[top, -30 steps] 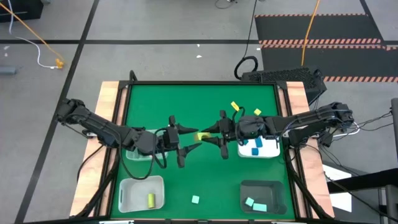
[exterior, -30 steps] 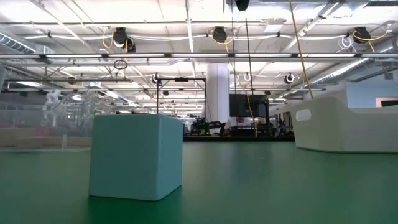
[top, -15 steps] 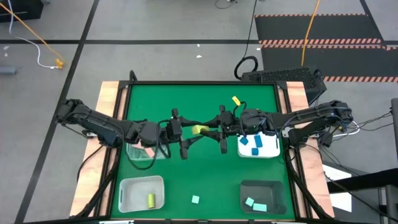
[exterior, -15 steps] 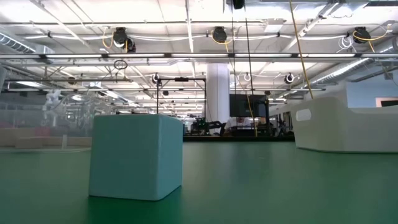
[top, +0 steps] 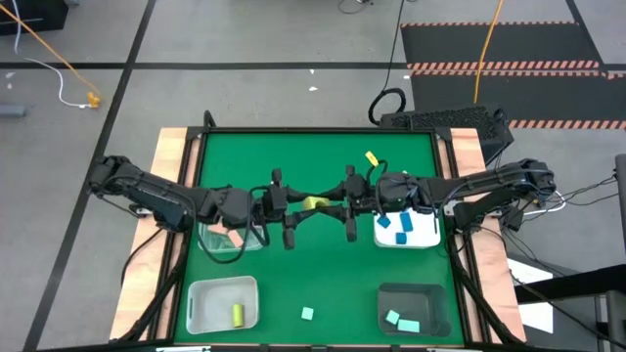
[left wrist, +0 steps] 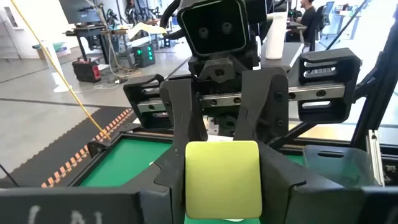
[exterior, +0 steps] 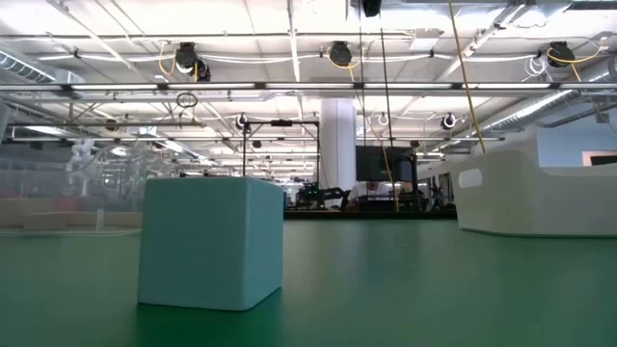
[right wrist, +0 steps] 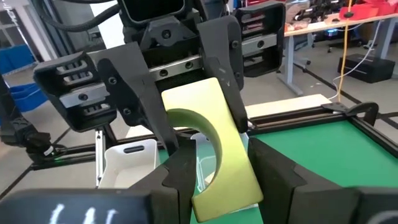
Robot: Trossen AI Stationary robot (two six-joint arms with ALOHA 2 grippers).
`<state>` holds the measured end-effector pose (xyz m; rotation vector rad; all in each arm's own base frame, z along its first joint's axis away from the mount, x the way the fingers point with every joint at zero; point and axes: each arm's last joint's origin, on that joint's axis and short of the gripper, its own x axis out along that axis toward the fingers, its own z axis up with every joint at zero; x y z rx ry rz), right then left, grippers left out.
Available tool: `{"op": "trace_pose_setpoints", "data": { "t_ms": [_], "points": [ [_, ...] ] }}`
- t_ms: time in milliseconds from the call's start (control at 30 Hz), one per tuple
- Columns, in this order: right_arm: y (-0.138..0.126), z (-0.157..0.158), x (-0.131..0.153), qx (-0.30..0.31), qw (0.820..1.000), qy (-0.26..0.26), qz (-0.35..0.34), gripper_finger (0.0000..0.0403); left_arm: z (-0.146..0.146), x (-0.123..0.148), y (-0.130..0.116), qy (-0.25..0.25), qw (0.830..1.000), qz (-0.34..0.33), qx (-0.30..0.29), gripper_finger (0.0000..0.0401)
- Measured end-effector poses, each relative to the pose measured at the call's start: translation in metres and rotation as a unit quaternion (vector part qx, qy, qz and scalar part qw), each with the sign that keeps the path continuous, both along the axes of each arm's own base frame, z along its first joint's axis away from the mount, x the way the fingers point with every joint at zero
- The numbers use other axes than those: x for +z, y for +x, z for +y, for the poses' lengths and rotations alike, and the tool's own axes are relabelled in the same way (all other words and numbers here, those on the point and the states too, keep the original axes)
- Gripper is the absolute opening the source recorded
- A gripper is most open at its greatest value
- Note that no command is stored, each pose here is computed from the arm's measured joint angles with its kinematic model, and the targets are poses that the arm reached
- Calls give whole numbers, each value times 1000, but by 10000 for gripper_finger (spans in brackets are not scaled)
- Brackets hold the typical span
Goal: Sort & place blocks by color
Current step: Put the bottom middle yellow block into the gray bin
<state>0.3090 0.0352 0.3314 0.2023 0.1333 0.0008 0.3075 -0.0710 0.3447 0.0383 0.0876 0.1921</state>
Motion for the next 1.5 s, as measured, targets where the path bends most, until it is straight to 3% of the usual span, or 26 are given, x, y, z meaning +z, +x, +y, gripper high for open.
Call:
{"op": "trace_pose_setpoints", "data": {
  "t_ms": [167, 300, 467, 600, 733, 867, 1033, 1200, 1367, 1500],
  "points": [
    [-1, 0, -1, 3, 1000, -2, 12, 122, 0, 0, 0, -3, 1000, 2, -3, 130],
    [-7, -1, -4, 2, 999, -1, 47, 163, 0, -1, 1, -3, 1000, 5, -9, 130],
    [-24, -3, -4, 5, 995, -9, 101, 215, 0, 1, 0, -12, 1000, -5, -6, 130],
    [-48, -5, 5, -1, 992, 6, 127, 234, 1, 0, 0, -13, 1000, -3, -4, 130],
    [-72, -12, 5, -28, 982, 18, 184, 234, 4, -3, 0, -58, 998, 7, 6, 130],
    [-91, -19, 4, -84, 970, 20, 226, 224, 3, -15, -2, -158, 986, 51, 4, 130],
    [-106, -29, -3, -147, 949, 5, 280, 214, -5, -31, -12, -319, 938, 137, -5, 130],
    [-119, -39, -13, -186, 917, -14, 352, 212, -22, -43, -30, -433, 871, 232, 5, 130],
    [-130, -52, -23, -215, 880, -17, 424, 212, -55, -50, -54, -515, 795, 320, 7, 130],
    [-134, -61, -36, -245, 861, 1, 446, 212, -81, -56, -77, -555, 740, 379, 40, 130]
  ]
}}
